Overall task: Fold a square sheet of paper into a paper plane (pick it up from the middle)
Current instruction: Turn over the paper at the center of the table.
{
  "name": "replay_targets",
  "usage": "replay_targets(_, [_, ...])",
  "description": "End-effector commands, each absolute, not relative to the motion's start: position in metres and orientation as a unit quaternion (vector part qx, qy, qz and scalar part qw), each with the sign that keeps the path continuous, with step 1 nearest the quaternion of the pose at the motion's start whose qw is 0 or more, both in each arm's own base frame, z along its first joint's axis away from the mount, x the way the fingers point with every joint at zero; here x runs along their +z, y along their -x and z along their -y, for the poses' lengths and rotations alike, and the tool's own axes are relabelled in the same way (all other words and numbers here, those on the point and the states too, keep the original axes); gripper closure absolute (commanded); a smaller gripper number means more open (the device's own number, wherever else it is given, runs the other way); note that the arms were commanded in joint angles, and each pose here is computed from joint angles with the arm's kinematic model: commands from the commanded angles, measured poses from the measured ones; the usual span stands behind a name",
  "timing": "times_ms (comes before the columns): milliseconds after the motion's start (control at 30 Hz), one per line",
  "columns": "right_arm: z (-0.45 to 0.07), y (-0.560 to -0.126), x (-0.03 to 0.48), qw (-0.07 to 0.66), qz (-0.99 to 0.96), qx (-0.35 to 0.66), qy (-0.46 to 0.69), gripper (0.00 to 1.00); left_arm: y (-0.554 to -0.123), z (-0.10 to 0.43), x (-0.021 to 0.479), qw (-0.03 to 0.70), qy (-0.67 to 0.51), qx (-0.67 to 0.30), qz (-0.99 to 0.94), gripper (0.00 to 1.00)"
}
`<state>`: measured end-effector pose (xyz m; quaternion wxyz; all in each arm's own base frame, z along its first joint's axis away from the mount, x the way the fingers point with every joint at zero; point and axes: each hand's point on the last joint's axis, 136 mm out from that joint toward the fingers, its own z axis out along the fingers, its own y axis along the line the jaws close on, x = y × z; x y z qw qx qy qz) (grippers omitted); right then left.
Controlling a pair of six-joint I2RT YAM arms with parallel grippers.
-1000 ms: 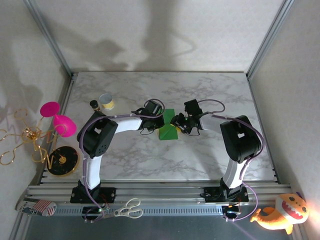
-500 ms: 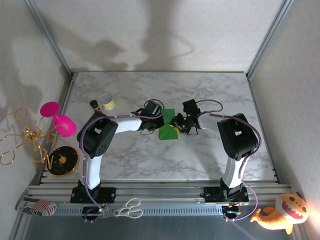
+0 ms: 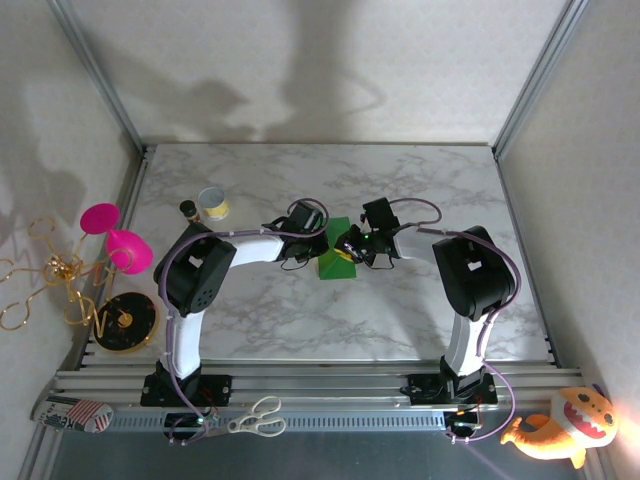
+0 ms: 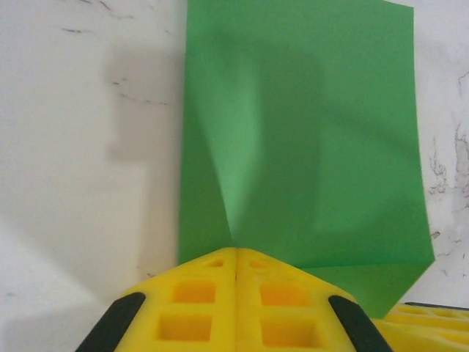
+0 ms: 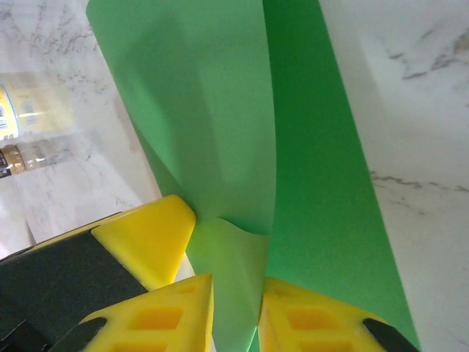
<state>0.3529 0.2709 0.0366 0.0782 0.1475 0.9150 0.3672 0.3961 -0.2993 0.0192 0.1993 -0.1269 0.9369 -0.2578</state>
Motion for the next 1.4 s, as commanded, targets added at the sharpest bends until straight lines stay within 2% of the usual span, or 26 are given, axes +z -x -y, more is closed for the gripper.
replay_targets(0, [-0.276,-0.346,0.034,0.070,-0.912,0.380,-0.137,0.78,-0.386,0.286,-0.001,0.180,0.141,-0.230,-0.946,0.98])
replay_targets(267, [-0.276,-0.345,0.028,0.072,-0.912,0.382,-0.131,0.86,-0.389,0.296,0.012,0.181,0.140,-0.255,-0.940,0.93])
replay_targets(433, [-0.275,-0.352,0.036,0.098,-0.912,0.379,-0.120,0.96,-0.401,0.297,0.056,0.209,0.142,-0.291,-0.923,0.87])
replay_targets(500, [-0.276,-0.358,0.049,0.122,-0.907,0.389,-0.109,0.98,-0.406,0.291,0.080,0.225,0.147,-0.309,-0.912,0.81])
replay_targets(633, [-0.279,-0.369,0.084,0.172,-0.887,0.421,-0.081,0.99,-0.408,0.270,0.116,0.248,0.166,-0.350,-0.888,0.63])
replay_targets(867, [-0.282,-0.375,0.157,0.234,-0.833,0.501,-0.027,0.99,-0.387,0.248,0.157,0.275,0.166,-0.449,-0.834,0.21])
replay_targets(1033, [-0.291,-0.370,0.190,0.237,-0.806,0.543,0.006,0.98,-0.369,0.254,0.178,0.282,0.149,-0.520,-0.792,0.01])
replay_targets(1167, [-0.295,-0.367,0.198,0.223,-0.792,0.568,0.010,0.98,-0.358,0.266,0.196,0.273,0.128,-0.572,-0.763,0.00])
replay_targets(1367, [-0.299,-0.363,0.207,0.206,-0.774,0.598,0.013,0.97,-0.359,0.275,0.194,0.261,0.123,-0.580,-0.762,0.03])
